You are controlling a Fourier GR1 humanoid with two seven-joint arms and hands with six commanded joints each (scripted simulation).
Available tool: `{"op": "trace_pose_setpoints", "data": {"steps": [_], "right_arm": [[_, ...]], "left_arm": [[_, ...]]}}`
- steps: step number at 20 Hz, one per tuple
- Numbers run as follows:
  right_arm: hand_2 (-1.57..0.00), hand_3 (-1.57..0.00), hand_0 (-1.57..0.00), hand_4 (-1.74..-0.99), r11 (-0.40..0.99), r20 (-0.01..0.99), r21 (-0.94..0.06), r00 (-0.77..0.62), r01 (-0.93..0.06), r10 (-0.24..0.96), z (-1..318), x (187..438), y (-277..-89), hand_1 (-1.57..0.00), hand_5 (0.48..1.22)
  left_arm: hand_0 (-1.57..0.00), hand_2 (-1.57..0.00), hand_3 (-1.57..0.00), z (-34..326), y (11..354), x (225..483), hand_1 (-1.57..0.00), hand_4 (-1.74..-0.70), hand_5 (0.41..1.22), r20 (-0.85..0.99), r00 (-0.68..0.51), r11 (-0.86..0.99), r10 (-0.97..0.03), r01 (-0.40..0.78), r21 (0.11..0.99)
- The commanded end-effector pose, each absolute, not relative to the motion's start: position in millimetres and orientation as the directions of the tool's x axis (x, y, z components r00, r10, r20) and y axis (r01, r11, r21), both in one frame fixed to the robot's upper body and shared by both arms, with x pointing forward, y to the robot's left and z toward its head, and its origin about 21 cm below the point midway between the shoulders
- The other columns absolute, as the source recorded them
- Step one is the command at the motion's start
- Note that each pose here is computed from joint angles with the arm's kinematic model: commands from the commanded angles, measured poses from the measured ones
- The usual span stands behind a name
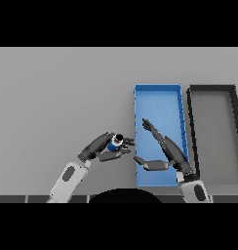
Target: Pick up the blue pipe and place it into the blue bin.
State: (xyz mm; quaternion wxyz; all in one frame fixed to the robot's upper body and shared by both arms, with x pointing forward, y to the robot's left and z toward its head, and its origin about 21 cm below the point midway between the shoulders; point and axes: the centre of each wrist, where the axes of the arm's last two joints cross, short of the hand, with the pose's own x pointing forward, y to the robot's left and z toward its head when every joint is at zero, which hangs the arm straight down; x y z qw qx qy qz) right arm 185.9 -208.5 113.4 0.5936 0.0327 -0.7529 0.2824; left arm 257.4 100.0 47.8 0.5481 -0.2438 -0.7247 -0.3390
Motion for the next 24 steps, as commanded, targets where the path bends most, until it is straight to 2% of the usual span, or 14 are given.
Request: {"op": "trace_pose_setpoints", "data": {"steps": [1,4,7,9,12,15,17,18,19,20,21,22,24], "right_arm": [[0.0,0.0,0.0,-1.256,0.821,0.907,-0.4,-0.304,-0.408,0.291,117.6,186.6,-205.1,0.0,0.523],[0.0,0.0,0.0,-1.239,0.782,0.907,-0.411,-0.298,-0.468,0.298,126.2,190.7,-192.4,0.0,0.522],[0.0,0.0,0.0,-1.22,0.74,0.915,-0.395,-0.304,-0.545,0.265,135.8,199.0,-177.3,0.0,0.525],[0.0,0.0,0.0,-1.209,0.711,0.917,-0.392,-0.305,-0.583,0.255,139.4,209.8,-161.0,0.0,0.517],[0.0,0.0,0.0,-1.192,0.667,0.901,-0.417,-0.377,-0.617,0.215,152.9,215.8,-147.6,0.0,0.514],[0.0,0.0,0.0,-1.208,0.638,0.903,-0.418,-0.372,-0.647,0.215,156.8,223.8,-133.0,0.0,0.512],[-0.05,-0.01,0.0,-1.215,0.622,0.903,-0.423,-0.363,-0.659,0.229,162.9,233.4,-123.3,-0.03,0.513],[-0.13,-0.05,-0.02,-1.222,0.609,0.903,-0.423,-0.363,-0.671,0.228,163.5,235.2,-122.5,-0.11,0.517],[-0.25,-0.14,-0.17,-1.255,0.604,0.906,-0.419,-0.354,-0.678,0.232,163.1,237.0,-120.7,-0.24,0.519],[-0.43,-0.31,-0.4,-1.303,0.598,0.907,-0.419,-0.352,-0.683,0.233,163.3,240.5,-116.9,-0.44,0.52],[-0.66,-0.5,-0.63,-1.383,0.589,0.901,-0.431,-0.362,-0.683,0.24,161.6,243.0,-115.9,-0.65,0.523],[-0.84,-0.66,-0.82,-1.446,0.584,0.897,-0.44,-0.367,-0.682,0.246,163.0,245.1,-114.8,-0.84,0.527],[-1.1,-0.9,-1.09,-1.537,0.586,0.907,-0.413,-0.372,-0.697,0.197,161.8,245.7,-111.9,-1.1,0.6]], "left_arm": [[-1.57,-1.57,-1.57,49.3,101.5,255.6,-1.57,-1.47,1.221,0.957,-0.29,0.65,-0.013,0.725,0.229],[-1.57,-1.57,-1.57,42.1,97.9,256.1,-1.57,-1.47,1.221,0.965,-0.259,0.655,-0.043,0.722,0.223],[-1.57,-1.57,-1.57,43.6,93.4,255.2,-1.57,-1.48,1.221,0.963,-0.267,0.645,-0.027,0.731,0.221],[-1.57,-1.57,-1.57,46.0,96.1,258.6,-1.57,-1.47,1.221,0.964,-0.266,0.642,-0.032,0.733,0.223],[-1.57,-1.57,-1.57,49.4,101.4,260.8,-1.57,-1.48,1.221,0.966,-0.26,0.634,0.003,0.747,0.199],[-1.57,-1.57,-1.57,44.0,102.4,258.5,-1.57,-1.46,1.221,0.973,-0.231,0.616,0.01,0.768,0.176],[-1.57,-1.57,-1.57,43.1,101.7,262.0,-1.57,-1.46,1.221,0.967,-0.253,0.618,0.013,0.763,0.191],[-1.57,-1.57,-1.57,44.5,102.3,261.5,-1.57,-1.46,1.221,0.968,-0.25,0.618,0.035,0.767,0.175],[-1.57,-1.57,-1.57,42.9,100.2,262.3,-1.57,-1.51,1.221,0.971,-0.238,0.626,0.006,0.759,0.182],[-1.57,-1.54,-1.3,43.6,99.6,261.0,-1.57,-1.56,1.221,0.974,-0.225,0.625,0.0,0.761,0.176],[-1.57,-1.53,-1.14,42.0,99.8,260.1,-1.57,-1.6,1.221,0.98,-0.201,0.626,-0.008,0.762,0.162],[-1.57,-1.54,-1.16,42.4,101.2,259.3,-1.57,-1.63,1.221,0.978,-0.208,0.628,-0.014,0.76,0.17],[-1.57,-1.55,-1.23,42.8,98.0,261.8,-1.57,-1.67,1.221,0.973,-0.231,0.63,0.009,0.757,0.173]]}}
